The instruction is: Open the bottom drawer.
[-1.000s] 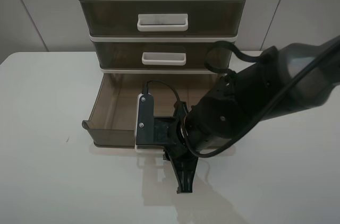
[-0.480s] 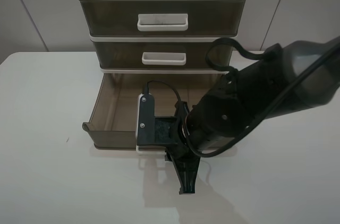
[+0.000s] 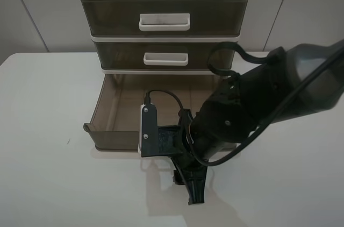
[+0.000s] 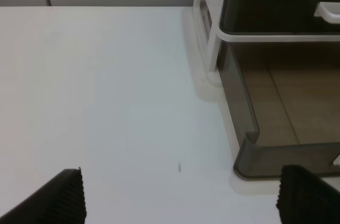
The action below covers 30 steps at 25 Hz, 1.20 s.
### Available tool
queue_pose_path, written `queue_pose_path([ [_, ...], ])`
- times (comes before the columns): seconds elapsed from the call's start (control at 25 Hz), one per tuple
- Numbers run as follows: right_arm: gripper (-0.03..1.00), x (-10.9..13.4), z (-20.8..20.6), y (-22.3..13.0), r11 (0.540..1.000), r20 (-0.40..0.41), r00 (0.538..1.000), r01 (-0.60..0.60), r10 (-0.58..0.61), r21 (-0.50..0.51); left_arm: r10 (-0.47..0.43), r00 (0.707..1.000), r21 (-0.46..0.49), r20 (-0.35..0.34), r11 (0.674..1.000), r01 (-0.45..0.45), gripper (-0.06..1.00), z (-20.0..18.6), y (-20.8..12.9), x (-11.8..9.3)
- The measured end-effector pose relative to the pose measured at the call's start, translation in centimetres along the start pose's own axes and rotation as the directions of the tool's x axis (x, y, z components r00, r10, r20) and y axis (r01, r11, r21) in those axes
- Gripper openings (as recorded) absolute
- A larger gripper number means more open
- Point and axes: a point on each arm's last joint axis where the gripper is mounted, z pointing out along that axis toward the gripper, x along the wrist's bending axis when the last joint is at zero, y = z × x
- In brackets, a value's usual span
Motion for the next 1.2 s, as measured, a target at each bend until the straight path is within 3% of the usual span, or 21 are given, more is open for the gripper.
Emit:
queue_pose_path([
  [0.44, 0.61, -0.5, -4.7, 0.5, 0.998, 0.063, 0.998, 0.001, 0.003, -0.071, 0.0, 1.0, 0.0, 0.0, 1.0, 0.0, 0.74, 0.0, 0.0, 0.0],
  [0.64, 0.61, -0.7, -7.7, 0.8, 0.989, 0.115, 0.993, -0.014, 0.032, -0.15, 0.0, 1.0, 0.0, 0.0, 1.0, 0.0, 0.74, 0.0, 0.0, 0.0],
  [0.88, 0.61, -0.8, -11.1, 0.9, 0.956, 0.144, 0.974, -0.135, 0.176, -0.259, 0.0, 1.0, 0.0, 0.0, 1.0, 0.0, 0.74, 0.0, 0.0, 0.0],
  [1.0, 0.61, -1.6, -12.2, 0.0, 0.893, 0.106, 0.921, -0.327, 0.374, -0.31, 0.0, 1.0, 0.0, 0.0, 1.0, 0.0, 0.74, 0.0, 0.0, 0.0],
  [1.2, 0.61, -3.8, -14.4, -3.8, 0.662, 0.018, 0.695, -0.676, 0.718, -0.323, 0.0, 1.0, 0.0, 0.0, 1.0, 0.0, 0.74, 0.0, 0.0, 0.0],
])
